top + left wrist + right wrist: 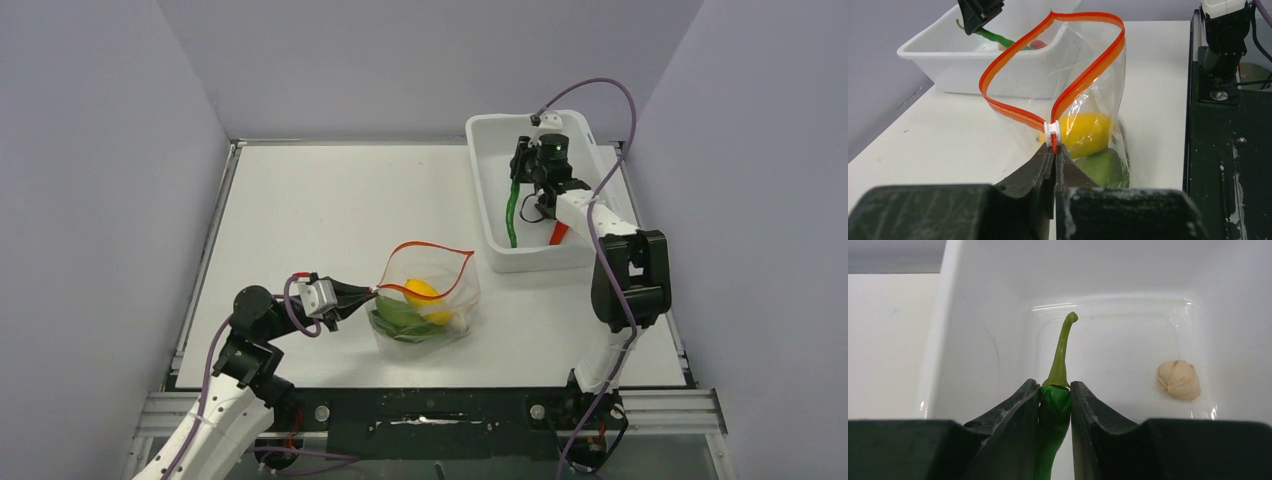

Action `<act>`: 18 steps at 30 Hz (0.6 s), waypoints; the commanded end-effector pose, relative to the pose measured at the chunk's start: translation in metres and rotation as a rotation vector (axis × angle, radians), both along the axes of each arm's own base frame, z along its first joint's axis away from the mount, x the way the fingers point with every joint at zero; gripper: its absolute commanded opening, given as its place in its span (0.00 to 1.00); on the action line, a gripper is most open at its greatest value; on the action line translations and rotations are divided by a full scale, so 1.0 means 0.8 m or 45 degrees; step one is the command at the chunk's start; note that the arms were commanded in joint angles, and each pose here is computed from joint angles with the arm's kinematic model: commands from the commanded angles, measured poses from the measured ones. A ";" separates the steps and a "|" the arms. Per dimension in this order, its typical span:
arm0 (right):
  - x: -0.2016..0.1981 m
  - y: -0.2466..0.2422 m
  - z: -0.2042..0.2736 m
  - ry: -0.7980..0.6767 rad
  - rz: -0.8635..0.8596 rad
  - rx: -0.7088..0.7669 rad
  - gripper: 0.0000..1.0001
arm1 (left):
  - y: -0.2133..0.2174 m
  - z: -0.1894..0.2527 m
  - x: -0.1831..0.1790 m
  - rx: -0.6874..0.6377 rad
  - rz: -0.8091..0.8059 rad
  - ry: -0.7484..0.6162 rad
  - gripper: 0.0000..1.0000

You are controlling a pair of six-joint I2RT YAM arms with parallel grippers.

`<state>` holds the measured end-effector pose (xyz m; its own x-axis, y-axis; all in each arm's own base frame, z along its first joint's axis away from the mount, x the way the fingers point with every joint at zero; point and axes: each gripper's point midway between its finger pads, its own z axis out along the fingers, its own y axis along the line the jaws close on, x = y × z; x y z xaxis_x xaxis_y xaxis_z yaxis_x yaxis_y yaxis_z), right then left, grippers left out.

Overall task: Place the food in the zip-top bag and seal the zipper
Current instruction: Pick up the fake vegetable from the bin.

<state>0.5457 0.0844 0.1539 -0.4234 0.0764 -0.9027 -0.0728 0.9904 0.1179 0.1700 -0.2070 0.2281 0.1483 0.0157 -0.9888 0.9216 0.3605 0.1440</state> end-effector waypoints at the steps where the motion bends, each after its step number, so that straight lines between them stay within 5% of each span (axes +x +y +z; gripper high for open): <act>1: -0.020 0.000 0.093 -0.210 0.041 0.017 0.15 | -0.004 0.027 0.007 -0.074 0.006 -0.055 0.00; 18: -0.164 0.074 0.246 -0.547 0.397 -0.042 0.15 | -0.027 0.061 0.009 -0.122 -0.143 -0.095 0.00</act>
<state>0.4461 0.1125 0.3205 -0.1045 0.0161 -0.9944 -0.2854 0.9573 0.0455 0.1834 -0.2238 0.2390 0.1052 -0.0337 -0.9939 0.9476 0.3064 0.0899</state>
